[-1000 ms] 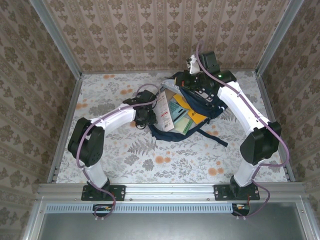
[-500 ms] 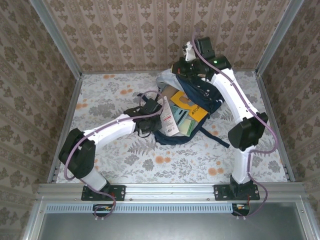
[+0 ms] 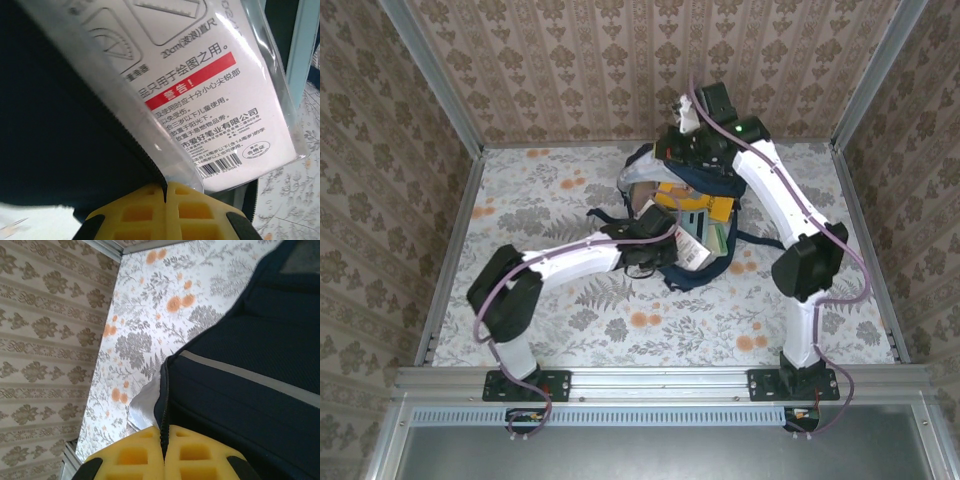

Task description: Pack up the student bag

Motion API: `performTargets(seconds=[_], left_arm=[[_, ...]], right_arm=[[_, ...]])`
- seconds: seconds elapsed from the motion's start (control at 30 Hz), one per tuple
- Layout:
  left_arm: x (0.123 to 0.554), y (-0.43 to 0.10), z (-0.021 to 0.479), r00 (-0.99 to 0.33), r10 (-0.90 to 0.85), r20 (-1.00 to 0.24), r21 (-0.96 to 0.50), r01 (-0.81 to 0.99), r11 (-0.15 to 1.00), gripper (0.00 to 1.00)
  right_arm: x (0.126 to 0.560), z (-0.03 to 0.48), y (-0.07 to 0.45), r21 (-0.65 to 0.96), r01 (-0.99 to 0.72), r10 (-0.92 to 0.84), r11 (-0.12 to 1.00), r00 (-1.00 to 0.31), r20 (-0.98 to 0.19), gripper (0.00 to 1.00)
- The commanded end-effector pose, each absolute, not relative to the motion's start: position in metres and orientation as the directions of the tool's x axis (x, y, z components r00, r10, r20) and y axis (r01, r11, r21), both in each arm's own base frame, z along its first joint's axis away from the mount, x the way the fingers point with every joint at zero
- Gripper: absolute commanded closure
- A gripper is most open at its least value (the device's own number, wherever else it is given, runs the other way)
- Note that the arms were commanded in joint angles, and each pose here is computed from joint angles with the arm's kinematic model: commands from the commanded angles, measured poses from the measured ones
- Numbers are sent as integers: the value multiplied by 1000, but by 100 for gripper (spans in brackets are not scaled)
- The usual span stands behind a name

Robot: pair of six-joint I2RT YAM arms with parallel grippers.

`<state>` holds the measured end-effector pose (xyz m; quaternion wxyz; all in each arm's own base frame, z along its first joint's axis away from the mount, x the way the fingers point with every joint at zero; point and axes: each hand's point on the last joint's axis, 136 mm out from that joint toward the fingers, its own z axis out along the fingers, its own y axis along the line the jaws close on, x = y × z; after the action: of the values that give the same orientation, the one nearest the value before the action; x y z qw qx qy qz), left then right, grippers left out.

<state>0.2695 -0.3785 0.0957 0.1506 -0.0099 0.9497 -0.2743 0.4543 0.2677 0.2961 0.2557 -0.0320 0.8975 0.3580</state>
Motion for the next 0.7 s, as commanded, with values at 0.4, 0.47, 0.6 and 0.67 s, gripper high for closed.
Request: performTargets(seconds=[0.4, 0.47, 0.6, 0.67], left_arm=[[245, -464, 115, -983, 54, -176, -680, 161, 716, 100], [242, -466, 114, -983, 76, -168, -677, 171, 715, 100], [237, -464, 109, -983, 110, -146, -671, 180, 719, 94], [236, -463, 108, -983, 116, -141, -671, 182, 719, 85]], right_arm=[[372, 276, 157, 531, -76, 283, 844, -778, -562, 59], [354, 269, 137, 515, -20, 318, 857, -766, -559, 59], [324, 231, 106, 470, 112, 369, 876, -782, -502, 58], [312, 211, 93, 441, 181, 400, 879, -784, -475, 58]])
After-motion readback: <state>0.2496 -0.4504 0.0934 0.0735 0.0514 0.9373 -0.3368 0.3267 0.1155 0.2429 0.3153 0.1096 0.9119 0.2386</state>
